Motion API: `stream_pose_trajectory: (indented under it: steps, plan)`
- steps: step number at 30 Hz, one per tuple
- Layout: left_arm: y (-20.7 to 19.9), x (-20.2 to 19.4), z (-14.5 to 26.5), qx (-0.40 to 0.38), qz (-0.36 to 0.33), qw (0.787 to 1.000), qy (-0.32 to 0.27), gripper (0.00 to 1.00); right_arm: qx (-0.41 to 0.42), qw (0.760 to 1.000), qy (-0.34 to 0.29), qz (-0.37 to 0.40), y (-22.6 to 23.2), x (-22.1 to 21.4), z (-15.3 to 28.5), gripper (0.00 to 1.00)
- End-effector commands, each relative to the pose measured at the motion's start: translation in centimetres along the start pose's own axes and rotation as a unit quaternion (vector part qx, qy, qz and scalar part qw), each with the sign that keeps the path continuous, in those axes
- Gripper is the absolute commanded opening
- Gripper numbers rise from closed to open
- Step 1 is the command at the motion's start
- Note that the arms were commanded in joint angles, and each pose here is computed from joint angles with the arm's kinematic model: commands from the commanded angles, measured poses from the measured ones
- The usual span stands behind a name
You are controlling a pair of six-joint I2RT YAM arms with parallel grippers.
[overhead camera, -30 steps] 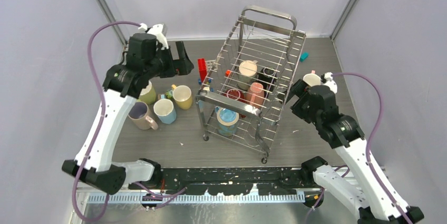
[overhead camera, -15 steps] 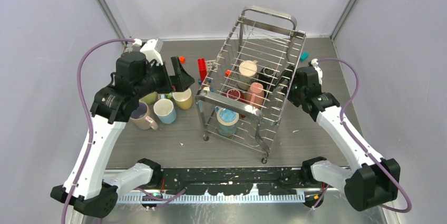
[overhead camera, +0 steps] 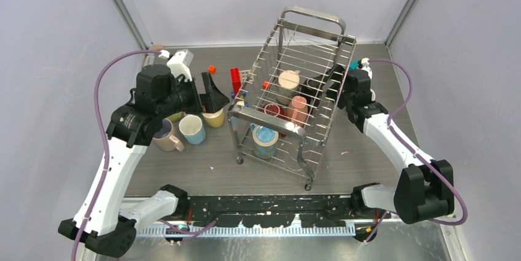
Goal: Unload the cups from the dish rack
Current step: Unload the cup from the dish rack.
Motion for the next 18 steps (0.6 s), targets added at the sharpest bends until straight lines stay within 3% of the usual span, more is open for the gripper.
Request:
stream_pose_trajectory:
  steps: [1, 18]
  plan:
    - [-0.7, 0.5, 0.6, -0.026, -0.008, 0.999, -0.021, 1.00, 0.073, 0.997, -0.005, 0.013, 2.0, -0.3, -1.0, 0.95]
    - [-0.7, 0.0, 0.1, -0.032, -0.003, 0.999, -0.006, 1.00, 0.112, 0.993, 0.021, 0.001, -1.1, -2.9, 1.8, 0.86]
Point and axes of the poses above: each gripper's point midway between its finger pads, its own z axis back along the fingers, its own y axis along the line the jaws close on, x = y × z, the point moved 8 cm from there along z, back along the fingers, and after that the axes turned 13 degrees about -z, right-handed, at the moved point
